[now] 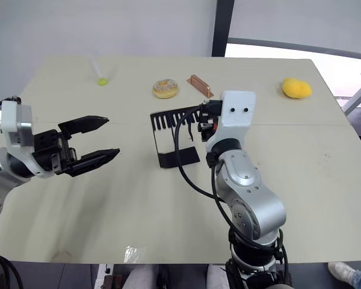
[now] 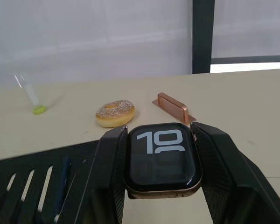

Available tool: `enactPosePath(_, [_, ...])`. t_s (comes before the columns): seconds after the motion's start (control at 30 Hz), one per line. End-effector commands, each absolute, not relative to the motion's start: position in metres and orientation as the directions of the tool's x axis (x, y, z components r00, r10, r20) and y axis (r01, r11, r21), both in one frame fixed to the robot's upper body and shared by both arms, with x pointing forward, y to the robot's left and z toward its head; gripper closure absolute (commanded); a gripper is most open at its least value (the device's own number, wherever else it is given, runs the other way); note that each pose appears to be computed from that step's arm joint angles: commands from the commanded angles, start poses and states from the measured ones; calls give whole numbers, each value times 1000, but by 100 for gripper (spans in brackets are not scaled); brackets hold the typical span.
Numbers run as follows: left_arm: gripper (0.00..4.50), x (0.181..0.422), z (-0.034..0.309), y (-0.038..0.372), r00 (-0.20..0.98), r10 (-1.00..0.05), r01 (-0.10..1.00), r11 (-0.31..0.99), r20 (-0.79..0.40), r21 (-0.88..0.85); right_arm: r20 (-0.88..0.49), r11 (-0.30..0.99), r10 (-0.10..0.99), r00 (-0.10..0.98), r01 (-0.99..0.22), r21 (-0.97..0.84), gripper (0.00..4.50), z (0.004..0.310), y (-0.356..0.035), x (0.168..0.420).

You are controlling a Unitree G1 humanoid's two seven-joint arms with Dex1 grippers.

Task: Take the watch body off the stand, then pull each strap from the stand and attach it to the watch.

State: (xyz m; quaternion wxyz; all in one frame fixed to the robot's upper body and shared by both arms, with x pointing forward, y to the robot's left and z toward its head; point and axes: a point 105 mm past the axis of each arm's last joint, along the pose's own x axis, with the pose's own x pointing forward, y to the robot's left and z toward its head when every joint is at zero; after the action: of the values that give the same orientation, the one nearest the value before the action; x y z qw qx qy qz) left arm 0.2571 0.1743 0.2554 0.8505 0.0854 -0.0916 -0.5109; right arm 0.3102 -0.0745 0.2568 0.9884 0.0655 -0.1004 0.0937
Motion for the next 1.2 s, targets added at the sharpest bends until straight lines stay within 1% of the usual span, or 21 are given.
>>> enactPosePath(0.03, [0, 252, 267, 173, 458, -885, 837, 460, 80, 295, 277, 967, 193, 941, -231, 111, 287, 271, -73, 305])
enactPosePath(0.23, [0, 252, 265, 174, 465, -882, 834, 466, 78, 296, 297, 963, 207, 932, -248, 105, 287, 274, -72, 304])
enactPosePath(0.47, [0, 250, 255, 175, 466, -884, 840, 458, 45, 292, 408, 958, 200, 891, -265, 110, 287, 293, -80, 298])
enactPosePath(0.6, [0, 247, 249, 174, 434, -901, 859, 418, 13, 296, 481, 956, 204, 853, -279, 90, 287, 306, -85, 293])
enactPosePath(0.7, [0, 244, 245, 169, 385, -923, 884, 365, -12, 293, 512, 974, 182, 839, -226, 25, 287, 310, -107, 286])
enactPosePath(0.8, [0, 243, 238, 164, 337, -941, 906, 313, -38, 285, 478, 990, 135, 868, -140, -24, 287, 297, -137, 283])
enactPosePath(0.9, [0, 243, 231, 159, 294, -954, 923, 269, -56, 275, 435, 992, 122, 892, -95, -83, 287, 278, -158, 274])
enactPosePath(1.0, [0, 244, 227, 154, 260, -964, 934, 235, -60, 270, 386, 994, 92, 918, -65, -82, 287, 257, -174, 271])
enactPosePath(1.07, [0, 244, 223, 148, 233, -970, 939, 209, -61, 273, 318, 993, 102, 943, -80, -82, 287, 230, -180, 271])
enactPosePath(1.1, [0, 244, 221, 145, 220, -973, 942, 195, -64, 273, 267, 992, 125, 956, -114, -56, 287, 212, -180, 272])
enactPosePath(1.2, [0, 243, 214, 136, 193, -978, 945, 164, -77, 282, 162, 984, 173, 971, -165, -63, 287, 169, -183, 273])
